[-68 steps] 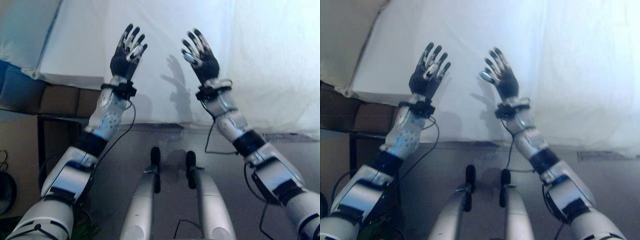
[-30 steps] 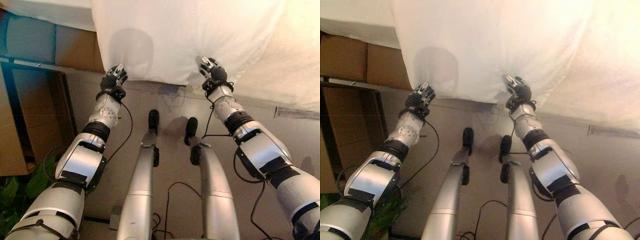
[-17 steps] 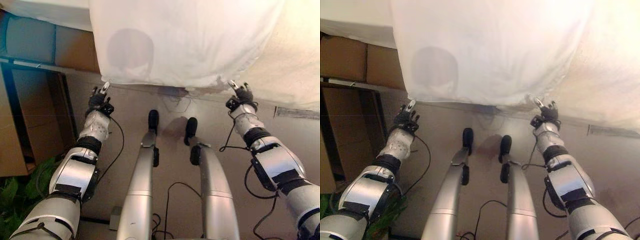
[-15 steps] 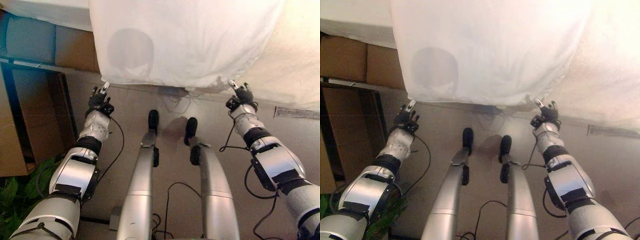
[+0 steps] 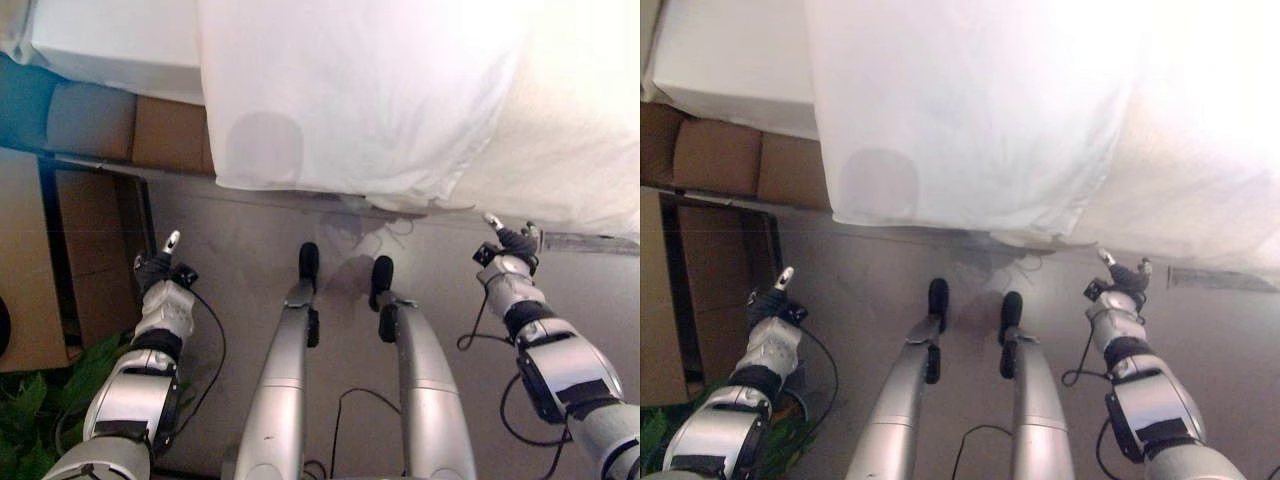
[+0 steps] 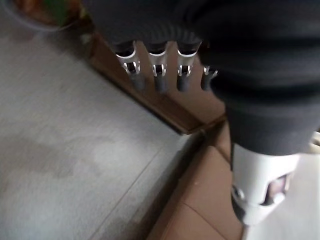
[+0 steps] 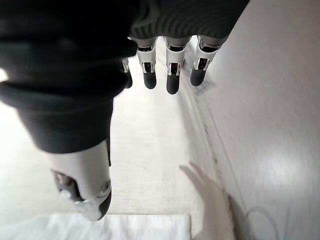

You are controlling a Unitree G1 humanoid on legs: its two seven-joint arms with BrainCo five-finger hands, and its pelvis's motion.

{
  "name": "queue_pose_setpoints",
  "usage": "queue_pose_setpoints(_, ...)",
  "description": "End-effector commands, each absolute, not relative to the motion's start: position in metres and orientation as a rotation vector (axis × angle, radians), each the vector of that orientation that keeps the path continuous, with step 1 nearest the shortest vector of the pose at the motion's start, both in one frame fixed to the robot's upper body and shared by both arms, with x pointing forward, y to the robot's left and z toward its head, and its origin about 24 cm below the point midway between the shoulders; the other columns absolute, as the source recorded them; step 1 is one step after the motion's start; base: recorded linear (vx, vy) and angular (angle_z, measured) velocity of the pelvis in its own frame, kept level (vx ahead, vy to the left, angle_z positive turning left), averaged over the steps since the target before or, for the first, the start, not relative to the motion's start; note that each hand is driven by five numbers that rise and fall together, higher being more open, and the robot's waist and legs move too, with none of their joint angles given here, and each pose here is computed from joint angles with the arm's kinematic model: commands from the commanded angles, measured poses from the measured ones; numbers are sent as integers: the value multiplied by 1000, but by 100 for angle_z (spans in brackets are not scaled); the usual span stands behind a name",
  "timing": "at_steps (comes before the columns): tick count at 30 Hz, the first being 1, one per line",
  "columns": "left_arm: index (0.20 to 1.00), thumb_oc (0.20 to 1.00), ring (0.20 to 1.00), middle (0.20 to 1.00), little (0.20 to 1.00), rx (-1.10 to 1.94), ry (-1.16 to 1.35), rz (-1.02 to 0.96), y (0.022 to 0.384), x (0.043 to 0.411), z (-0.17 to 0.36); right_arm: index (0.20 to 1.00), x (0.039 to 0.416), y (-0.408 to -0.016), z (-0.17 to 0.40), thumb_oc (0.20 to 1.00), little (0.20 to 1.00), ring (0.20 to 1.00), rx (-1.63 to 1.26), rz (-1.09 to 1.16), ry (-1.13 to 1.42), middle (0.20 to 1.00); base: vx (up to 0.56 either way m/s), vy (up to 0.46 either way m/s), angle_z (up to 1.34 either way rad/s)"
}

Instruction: Make the bed

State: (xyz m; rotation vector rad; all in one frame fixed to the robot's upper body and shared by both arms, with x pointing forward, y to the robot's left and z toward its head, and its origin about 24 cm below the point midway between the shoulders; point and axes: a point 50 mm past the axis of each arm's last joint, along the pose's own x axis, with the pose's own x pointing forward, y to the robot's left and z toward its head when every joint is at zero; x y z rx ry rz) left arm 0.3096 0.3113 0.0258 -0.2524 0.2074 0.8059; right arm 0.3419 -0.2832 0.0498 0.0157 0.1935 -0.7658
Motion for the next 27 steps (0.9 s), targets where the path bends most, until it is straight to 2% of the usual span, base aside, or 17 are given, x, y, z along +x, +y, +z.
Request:
queue_pose_setpoints(1,1000,1000,1000,1000,1000,45,230,722,311,294,11,1000,329,-298,47,1000,1000,1000,-225,-671,173,1000,-56,-4,-12)
queue_pose_setpoints(6,1000,1000,1000,1000,1000,108,397,570,317,241,-37,1000,292,-310,10,1000,1000,1000,-467,-431,308,1000,80,-45,-26)
queue_pose_setpoints(7,1000,1000,1000,1000,1000,108,397,570,317,241,-37,1000,292,-310,10,1000,1000,1000,-468,-431,308,1000,168,-72,-15)
queue_pose_setpoints(8,1000,1000,1000,1000,1000,181,464,469,312,226,-51,1000,275,-310,-5,1000,1000,1000,-552,-324,370,1000,102,-51,-4)
queue_pose_setpoints(9,1000,1000,1000,1000,1000,181,464,469,312,226,-51,1000,275,-310,-5,1000,1000,1000,-552,-324,370,1000,177,-92,1)
queue_pose_setpoints(10,1000,1000,1000,1000,1000,309,547,390,310,212,-64,1000,254,-307,-30,1000,1000,1000,-526,-283,471,1000,109,-63,5)
queue_pose_setpoints(13,1000,1000,1000,1000,1000,386,697,296,300,189,-89,1000,222,-302,-66,1000,1000,1000,-480,-250,640,1000,104,-79,2)
queue_pose_setpoints(15,1000,1000,1000,1000,1000,359,811,273,290,170,-108,1000,195,-297,-91,1000,1000,1000,-353,-278,767,1000,111,-53,-5)
queue_pose_setpoints(18,1000,1000,1000,1000,1000,292,960,253,276,141,-131,1000,157,-292,-119,1000,1000,1000,-335,-277,962,1000,121,-40,9)
queue_pose_setpoints(24,1000,1000,1000,1000,1000,272,1177,164,248,94,-157,1000,103,-278,-147,1000,1000,1000,-356,-247,1191,1000,81,-22,6)
queue_pose_setpoints(27,1000,1000,1000,1000,1000,297,1201,78,235,87,-162,1000,89,-265,-154,1000,1000,1000,-333,-197,1240,1000,55,-6,0)
